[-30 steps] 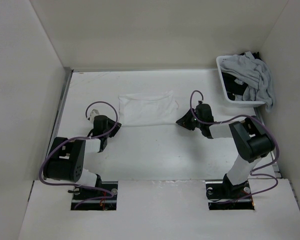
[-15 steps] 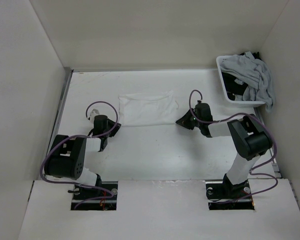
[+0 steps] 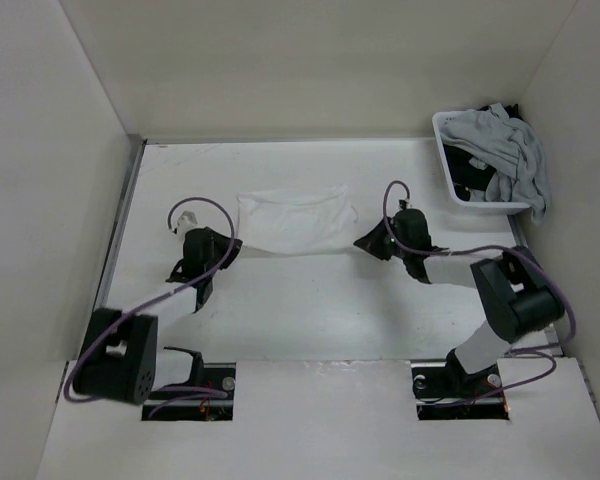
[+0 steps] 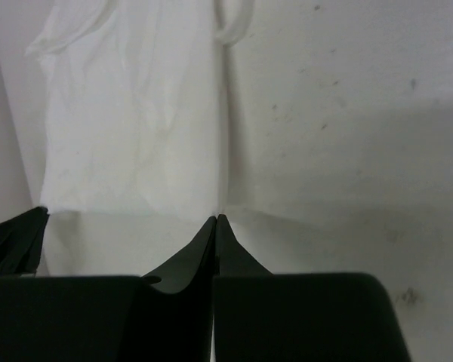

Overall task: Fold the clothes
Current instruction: Fold the tank top

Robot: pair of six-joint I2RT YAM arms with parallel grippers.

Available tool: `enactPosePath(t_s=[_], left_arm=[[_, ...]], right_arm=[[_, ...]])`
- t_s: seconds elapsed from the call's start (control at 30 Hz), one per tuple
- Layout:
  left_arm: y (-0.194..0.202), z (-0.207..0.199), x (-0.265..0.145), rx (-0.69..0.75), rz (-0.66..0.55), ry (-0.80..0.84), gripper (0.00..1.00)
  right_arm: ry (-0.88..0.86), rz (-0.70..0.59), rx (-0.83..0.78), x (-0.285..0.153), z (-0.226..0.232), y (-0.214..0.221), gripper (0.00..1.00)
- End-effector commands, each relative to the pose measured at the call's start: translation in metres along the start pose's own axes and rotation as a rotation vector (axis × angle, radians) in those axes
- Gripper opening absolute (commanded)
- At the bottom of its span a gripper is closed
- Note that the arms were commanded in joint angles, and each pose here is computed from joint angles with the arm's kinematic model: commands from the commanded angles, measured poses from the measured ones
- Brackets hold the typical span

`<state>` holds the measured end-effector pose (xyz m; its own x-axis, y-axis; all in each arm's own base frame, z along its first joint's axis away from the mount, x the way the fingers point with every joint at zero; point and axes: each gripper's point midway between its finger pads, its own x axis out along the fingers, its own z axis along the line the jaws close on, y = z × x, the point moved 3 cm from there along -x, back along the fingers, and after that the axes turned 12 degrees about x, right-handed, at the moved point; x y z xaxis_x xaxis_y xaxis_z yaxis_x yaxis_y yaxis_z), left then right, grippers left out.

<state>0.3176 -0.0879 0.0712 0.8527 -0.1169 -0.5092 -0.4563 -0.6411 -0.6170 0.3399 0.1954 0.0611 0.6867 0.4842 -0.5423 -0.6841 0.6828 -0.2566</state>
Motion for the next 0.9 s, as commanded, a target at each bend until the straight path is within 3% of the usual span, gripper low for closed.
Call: enactPosePath(t_s=[0.0,0.33,0.47,0.6,0.87], left_arm=[[-0.028,-0.031,-0.035,0.047,-0.110,0.091,0.00],[-0.099,-0.086,-0.213,0.126,-0.391,0.268,0.00],[-0.106,-0.095,-0.247,0.119,-0.412,0.320,0.00],[-0.095,-0.093,-0.231,0.118,-0.363,0.305,0.00],[-0.063,-0.078,-0.138,0.165,-0.224,0.171,0.00]], right_arm=[[-0.140,-0.088,-0.085,-0.036,0.047,-0.007,0.00],[-0.240,-0.245,-0.291,-0.208,0.110,0.027,0.00],[-0.285,-0.259,-0.313,-0.259,0.129,0.038,0.00],[-0.269,-0.236,-0.354,-0.257,0.136,0.049,0.01],[-0.174,-0.165,-0.310,-0.156,0.111,0.026,0.01]])
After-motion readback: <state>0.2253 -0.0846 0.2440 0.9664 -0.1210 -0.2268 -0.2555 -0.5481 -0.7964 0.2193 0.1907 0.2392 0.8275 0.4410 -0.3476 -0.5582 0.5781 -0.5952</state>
